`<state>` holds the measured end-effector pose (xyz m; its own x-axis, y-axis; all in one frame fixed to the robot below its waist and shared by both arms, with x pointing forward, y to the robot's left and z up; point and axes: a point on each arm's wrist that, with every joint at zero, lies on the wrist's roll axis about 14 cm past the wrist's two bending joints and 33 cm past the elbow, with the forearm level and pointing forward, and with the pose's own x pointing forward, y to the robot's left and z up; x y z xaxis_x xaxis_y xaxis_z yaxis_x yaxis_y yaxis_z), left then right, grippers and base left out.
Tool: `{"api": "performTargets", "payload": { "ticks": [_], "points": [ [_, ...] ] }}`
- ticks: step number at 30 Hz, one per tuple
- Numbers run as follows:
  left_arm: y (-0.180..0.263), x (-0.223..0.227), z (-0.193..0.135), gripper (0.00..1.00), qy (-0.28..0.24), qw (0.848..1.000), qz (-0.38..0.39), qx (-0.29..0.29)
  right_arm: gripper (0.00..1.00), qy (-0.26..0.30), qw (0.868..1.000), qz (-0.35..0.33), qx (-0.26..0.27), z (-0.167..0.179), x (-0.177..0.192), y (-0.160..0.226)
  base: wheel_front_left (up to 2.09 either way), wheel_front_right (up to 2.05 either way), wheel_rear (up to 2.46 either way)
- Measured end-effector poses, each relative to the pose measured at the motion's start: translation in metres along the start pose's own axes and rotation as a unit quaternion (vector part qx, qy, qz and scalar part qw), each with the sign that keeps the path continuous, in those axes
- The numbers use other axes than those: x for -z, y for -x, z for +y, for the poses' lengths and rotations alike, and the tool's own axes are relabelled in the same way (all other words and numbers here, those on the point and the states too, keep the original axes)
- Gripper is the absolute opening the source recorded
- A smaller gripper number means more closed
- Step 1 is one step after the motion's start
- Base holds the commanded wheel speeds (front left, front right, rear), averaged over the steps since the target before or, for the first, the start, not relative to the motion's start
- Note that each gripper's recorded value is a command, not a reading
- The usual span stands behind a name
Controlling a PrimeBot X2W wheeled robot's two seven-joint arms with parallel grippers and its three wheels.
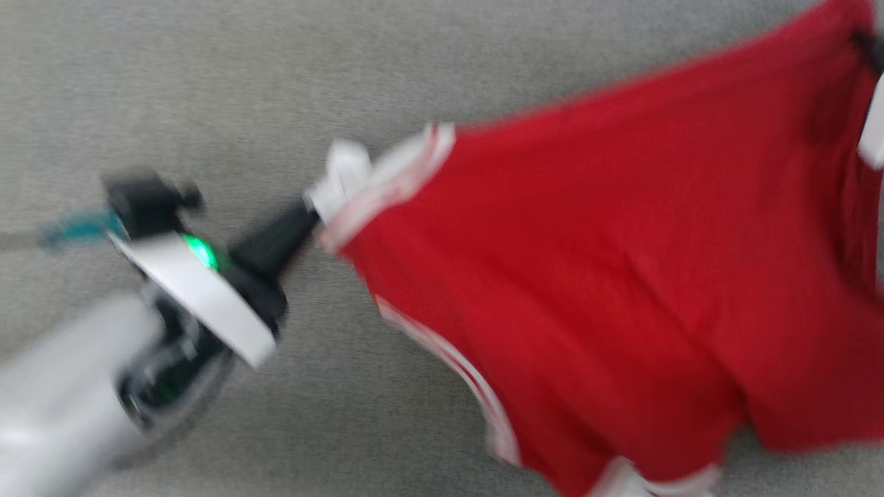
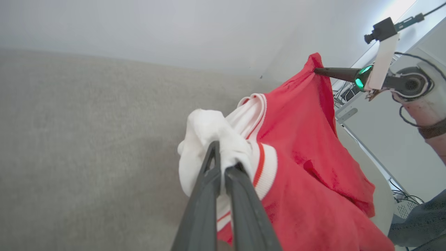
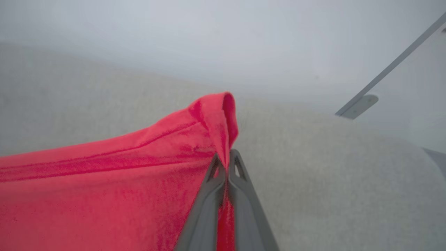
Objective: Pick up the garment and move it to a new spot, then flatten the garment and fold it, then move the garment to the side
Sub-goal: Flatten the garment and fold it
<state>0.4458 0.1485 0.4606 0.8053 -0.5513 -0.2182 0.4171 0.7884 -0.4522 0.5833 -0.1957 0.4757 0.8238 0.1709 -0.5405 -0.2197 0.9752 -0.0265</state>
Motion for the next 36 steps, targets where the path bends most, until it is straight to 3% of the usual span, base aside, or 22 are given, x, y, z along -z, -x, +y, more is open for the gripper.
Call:
{"api": "performTargets", "payload": {
  "ticks": [8, 16, 21, 26, 32, 36],
  "points": [
    [-0.075, -0.132, 0.024, 0.0, -0.021, 0.996, -0.089, 0.007, 0.0, -0.04, 0.986, -0.148, 0.063, -0.036, -0.098, -0.005, 0.0, 0.0, 0.0],
    [-0.116, -0.27, 0.027, 0.0, -0.028, 0.971, -0.237, 0.009, 0.0, -0.078, 0.941, -0.309, 0.117, -0.072, -0.192, 0.022, 0.0, 0.0, 0.0],
    [-0.117, -0.313, 0.002, 0.0, -0.007, 0.956, -0.291, 0.041, 0.0, -0.073, 0.926, -0.343, 0.138, -0.083, -0.212, 0.034, 0.0, 0.0, 0.0],
    [-0.119, -0.285, -0.002, 0.0, 0.0, 0.967, -0.249, 0.05, 0.0, -0.065, 0.941, -0.306, 0.132, -0.074, -0.19, 0.015, 0.0, 0.0, 0.0],
    [-0.113, -0.171, 0.004, 0.0, 0.053, 0.986, -0.148, 0.052, 0.0, -0.059, 0.972, -0.204, 0.105, -0.057, -0.11, -0.018, 0.0, 0.0, 0.0],
    [-0.089, -0.101, -0.01, 0.0, 0.111, 0.987, -0.1, 0.059, 0.0, -0.075, 0.983, -0.144, 0.081, -0.047, -0.048, -0.019, 0.0, 0.0, 0.0]
  ]
}}
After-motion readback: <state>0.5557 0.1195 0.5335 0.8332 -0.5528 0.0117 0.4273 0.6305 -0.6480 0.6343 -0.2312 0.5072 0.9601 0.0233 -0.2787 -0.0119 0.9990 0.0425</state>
